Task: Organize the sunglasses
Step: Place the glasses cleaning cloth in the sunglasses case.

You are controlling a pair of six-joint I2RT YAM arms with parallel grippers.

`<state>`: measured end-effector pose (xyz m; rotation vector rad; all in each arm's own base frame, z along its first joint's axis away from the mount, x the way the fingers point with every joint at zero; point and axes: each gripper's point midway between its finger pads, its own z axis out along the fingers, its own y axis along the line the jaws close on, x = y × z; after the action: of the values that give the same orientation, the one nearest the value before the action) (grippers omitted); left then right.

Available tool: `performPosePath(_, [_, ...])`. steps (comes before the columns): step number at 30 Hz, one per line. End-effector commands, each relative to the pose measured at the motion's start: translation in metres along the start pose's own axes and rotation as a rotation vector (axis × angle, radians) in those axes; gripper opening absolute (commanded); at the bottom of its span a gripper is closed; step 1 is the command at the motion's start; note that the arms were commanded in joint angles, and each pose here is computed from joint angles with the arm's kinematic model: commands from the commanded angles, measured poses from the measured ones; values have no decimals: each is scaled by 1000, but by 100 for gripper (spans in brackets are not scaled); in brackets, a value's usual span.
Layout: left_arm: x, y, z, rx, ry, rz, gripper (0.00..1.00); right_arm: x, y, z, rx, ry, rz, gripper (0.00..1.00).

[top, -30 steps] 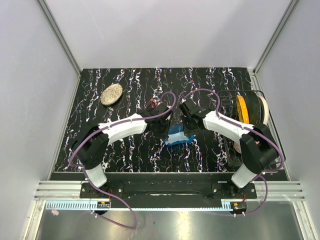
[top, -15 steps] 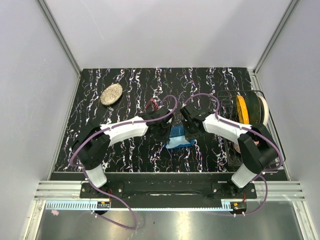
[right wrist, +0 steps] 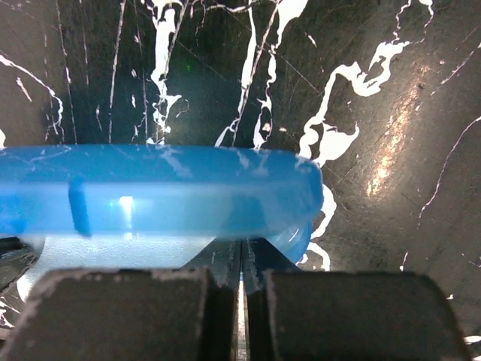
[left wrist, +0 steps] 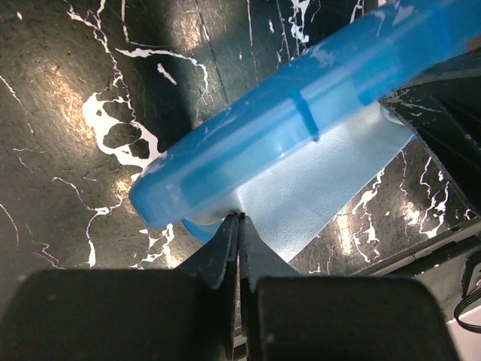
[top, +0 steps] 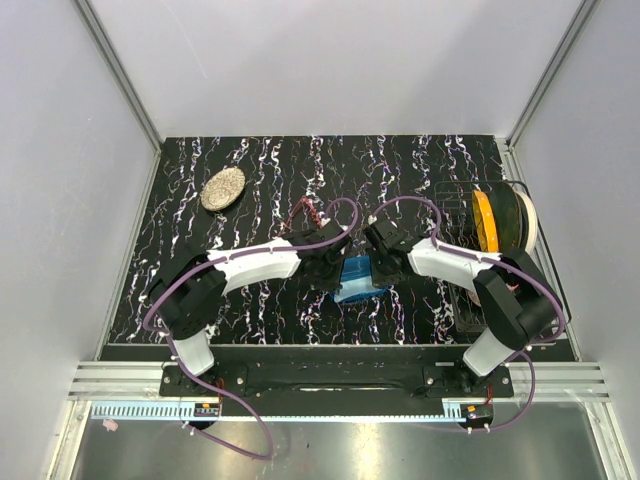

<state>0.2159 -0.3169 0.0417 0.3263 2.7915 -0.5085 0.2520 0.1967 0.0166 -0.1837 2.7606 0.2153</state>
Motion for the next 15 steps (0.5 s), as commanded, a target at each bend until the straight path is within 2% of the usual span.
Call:
performPosePath(1, [-2, 4, 7, -35, -36, -11, 0, -22, 0, -9, -5, -112, 30, 0])
performPosePath(10, [-10, 9, 10, -104, -110, -2, 0, -31, -5, -17, -3, -209, 51, 0])
performPosePath(15, [-11, 7, 13, -111, -142, 18, 0, -27, -6, -15, -6, -211, 53, 0])
